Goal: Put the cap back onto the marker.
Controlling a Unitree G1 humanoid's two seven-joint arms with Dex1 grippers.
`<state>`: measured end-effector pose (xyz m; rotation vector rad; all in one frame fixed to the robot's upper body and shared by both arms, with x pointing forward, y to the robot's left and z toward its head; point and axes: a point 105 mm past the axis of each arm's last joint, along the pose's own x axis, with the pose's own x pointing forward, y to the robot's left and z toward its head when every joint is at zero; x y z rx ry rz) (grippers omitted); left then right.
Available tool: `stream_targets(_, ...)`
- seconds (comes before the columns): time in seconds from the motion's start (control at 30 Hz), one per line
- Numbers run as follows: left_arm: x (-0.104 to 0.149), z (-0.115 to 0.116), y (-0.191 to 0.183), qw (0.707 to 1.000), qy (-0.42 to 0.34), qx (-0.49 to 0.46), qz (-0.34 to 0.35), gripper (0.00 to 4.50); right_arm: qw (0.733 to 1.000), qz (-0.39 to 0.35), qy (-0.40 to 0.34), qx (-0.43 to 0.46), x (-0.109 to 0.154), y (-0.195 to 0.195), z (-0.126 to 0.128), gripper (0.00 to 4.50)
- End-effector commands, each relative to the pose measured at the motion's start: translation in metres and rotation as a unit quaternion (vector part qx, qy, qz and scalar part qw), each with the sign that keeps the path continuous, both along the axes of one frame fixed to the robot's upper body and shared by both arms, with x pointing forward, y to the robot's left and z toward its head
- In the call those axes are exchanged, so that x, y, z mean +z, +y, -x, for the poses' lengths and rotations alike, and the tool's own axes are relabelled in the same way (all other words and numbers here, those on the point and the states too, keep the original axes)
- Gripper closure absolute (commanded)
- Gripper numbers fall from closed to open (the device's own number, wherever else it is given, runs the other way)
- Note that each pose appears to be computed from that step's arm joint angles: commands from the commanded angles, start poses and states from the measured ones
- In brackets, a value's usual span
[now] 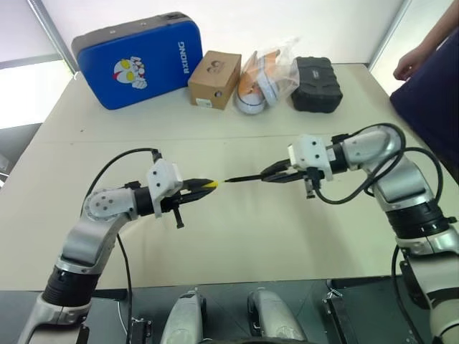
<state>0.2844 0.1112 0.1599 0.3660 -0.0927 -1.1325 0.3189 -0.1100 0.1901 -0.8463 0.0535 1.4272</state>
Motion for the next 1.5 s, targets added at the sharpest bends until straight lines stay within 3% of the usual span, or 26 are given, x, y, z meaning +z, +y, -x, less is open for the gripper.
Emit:
stream_targets(0.03, 0.011, 0.004, -0.002, 1.000, -0.021, -0.011, -0.002, 4.50, 0.999, -0.004, -0.025, 0.020, 0.015, 0.007, 0.003, 4.47)
stream_targets(1.5, 0.001, 0.014, -0.003, 1.000, -0.004, -0.019, -0.020, 4.50, 0.999, 0.010, -0.032, 0.025, 0.025, 0.003, 0.007, 4.47)
